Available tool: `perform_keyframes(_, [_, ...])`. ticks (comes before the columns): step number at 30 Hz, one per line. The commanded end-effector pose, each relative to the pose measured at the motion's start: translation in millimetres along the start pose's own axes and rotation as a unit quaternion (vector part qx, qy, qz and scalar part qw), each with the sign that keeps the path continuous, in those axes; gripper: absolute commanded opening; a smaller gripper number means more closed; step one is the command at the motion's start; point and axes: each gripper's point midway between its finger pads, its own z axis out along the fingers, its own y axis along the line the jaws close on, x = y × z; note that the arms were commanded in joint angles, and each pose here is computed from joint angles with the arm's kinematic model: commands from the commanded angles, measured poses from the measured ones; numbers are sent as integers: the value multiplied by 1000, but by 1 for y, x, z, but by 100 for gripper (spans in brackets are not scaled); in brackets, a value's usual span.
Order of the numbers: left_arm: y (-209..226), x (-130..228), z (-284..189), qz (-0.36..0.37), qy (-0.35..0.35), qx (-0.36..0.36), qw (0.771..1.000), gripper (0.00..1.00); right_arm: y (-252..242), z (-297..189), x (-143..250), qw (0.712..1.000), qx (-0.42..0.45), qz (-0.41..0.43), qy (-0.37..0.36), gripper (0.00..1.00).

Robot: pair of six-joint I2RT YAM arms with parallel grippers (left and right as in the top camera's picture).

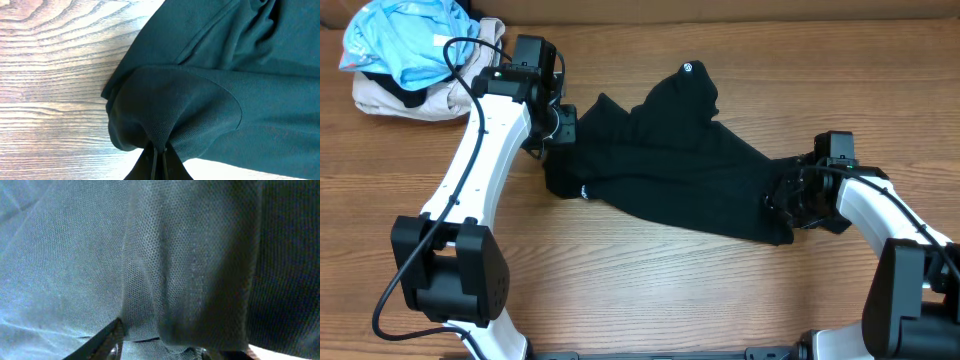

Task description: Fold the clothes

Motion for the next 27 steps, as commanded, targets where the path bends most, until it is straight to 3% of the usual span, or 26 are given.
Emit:
perform_keyframes(1, [5, 1, 2, -9, 2, -10, 1000, 4, 1, -1, 0, 1000, -1, 9, -4, 41])
perform_keyframes(4, [5, 0, 2, -8, 2, -12, 1000, 4, 0, -2, 4, 1000, 0, 13, 4, 26])
perform_keyframes(10, [5, 0, 2, -8, 1, -12, 1000, 4, -1, -4, 13, 1000, 0, 17, 20, 22])
perform_keyframes(14, [6, 1, 2, -7, 2, -12, 1000, 4, 0, -4, 10, 1000, -2, 16, 15, 4])
perform_keyframes(22, [5, -7, -2, -5, -11, -9, 1000, 4, 15, -30, -13, 999, -16, 5, -28, 4])
perform_keyframes(27, [2, -29, -43, -6, -42, -3, 999, 4, 43, -106, -45, 995, -39, -27, -91, 4])
